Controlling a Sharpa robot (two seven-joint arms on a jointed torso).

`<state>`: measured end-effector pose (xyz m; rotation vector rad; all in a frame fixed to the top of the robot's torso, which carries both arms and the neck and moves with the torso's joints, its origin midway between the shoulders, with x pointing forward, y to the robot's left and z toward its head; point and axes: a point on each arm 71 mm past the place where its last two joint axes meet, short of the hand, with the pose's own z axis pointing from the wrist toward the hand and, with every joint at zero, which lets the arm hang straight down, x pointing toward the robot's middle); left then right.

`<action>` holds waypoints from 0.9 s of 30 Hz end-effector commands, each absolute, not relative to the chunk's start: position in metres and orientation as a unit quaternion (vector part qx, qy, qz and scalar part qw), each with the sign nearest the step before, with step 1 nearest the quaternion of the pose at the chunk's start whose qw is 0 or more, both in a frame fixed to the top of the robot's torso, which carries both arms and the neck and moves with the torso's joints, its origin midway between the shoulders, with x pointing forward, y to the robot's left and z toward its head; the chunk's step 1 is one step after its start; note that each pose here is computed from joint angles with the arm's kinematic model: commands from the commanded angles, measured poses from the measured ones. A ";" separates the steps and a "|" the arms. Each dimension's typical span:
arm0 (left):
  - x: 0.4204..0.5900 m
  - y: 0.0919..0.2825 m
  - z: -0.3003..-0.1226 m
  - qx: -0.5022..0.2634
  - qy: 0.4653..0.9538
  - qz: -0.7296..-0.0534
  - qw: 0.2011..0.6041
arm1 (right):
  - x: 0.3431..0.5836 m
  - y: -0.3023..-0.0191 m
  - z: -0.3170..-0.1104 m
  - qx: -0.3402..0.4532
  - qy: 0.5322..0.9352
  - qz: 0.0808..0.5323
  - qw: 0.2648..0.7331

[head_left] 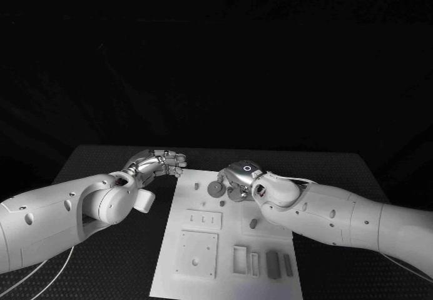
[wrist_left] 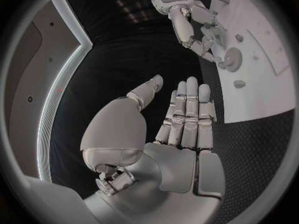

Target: Assemble the parts on the task board

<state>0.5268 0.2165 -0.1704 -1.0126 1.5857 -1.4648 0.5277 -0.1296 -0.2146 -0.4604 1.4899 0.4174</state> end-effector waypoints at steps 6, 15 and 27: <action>0.526 0.217 -0.169 -0.391 0.616 -0.575 0.370 | 0.526 -0.142 -0.209 -0.176 0.664 0.210 0.695; 0.526 0.218 -0.169 -0.391 0.616 -0.575 0.370 | 0.529 -0.167 -0.200 -0.125 0.650 0.232 0.713; 0.528 0.224 -0.169 -0.390 0.614 -0.575 0.374 | 0.534 -0.239 -0.174 0.006 0.663 0.338 0.668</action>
